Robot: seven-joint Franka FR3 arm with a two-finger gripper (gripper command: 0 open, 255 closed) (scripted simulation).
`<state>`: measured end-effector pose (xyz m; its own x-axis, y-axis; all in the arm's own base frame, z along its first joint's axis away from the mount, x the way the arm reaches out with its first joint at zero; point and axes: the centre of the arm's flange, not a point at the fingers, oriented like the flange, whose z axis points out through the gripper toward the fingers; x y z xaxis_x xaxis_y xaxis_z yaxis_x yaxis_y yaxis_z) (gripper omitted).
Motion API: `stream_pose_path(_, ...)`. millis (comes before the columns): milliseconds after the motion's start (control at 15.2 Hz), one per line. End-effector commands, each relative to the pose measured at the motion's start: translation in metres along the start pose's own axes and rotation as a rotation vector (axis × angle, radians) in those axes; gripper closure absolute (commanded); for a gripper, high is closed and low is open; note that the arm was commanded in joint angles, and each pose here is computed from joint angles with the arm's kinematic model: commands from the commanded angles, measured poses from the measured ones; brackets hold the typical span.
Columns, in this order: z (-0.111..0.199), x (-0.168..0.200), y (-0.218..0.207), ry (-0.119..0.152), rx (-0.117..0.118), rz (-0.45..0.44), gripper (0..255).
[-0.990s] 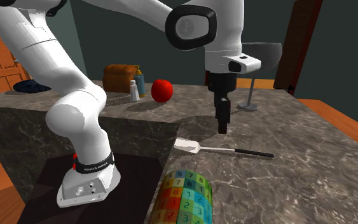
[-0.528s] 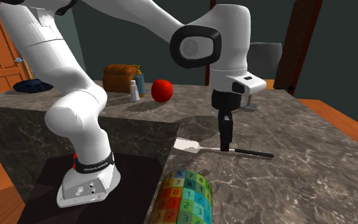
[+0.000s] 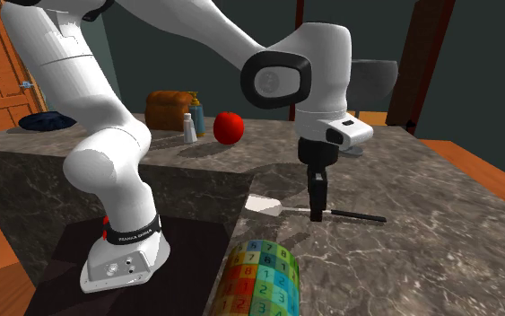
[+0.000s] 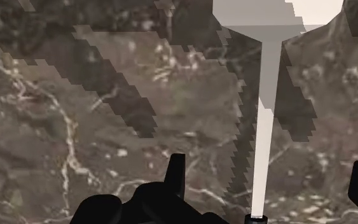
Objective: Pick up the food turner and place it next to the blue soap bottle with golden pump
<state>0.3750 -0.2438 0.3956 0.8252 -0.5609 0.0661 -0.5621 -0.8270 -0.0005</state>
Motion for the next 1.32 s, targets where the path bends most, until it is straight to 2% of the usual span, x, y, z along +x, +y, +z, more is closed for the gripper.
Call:
stream_pose_path(0,0.000,0.000,0.000,0.000,0.000,0.000,0)
stream_pose_path(66,0.000,0.000,0.000,0.000,0.000,0.000,0)
stream_pose_path(132,0.000,0.000,0.000,0.000,0.000,0.000,255)
stream_pose_path(726,0.000,0.000,0.000,0.000,0.000,0.000,255)
stream_pose_path(1254,-0.042,0.003,0.000,0.000,0.000,0.000,255)
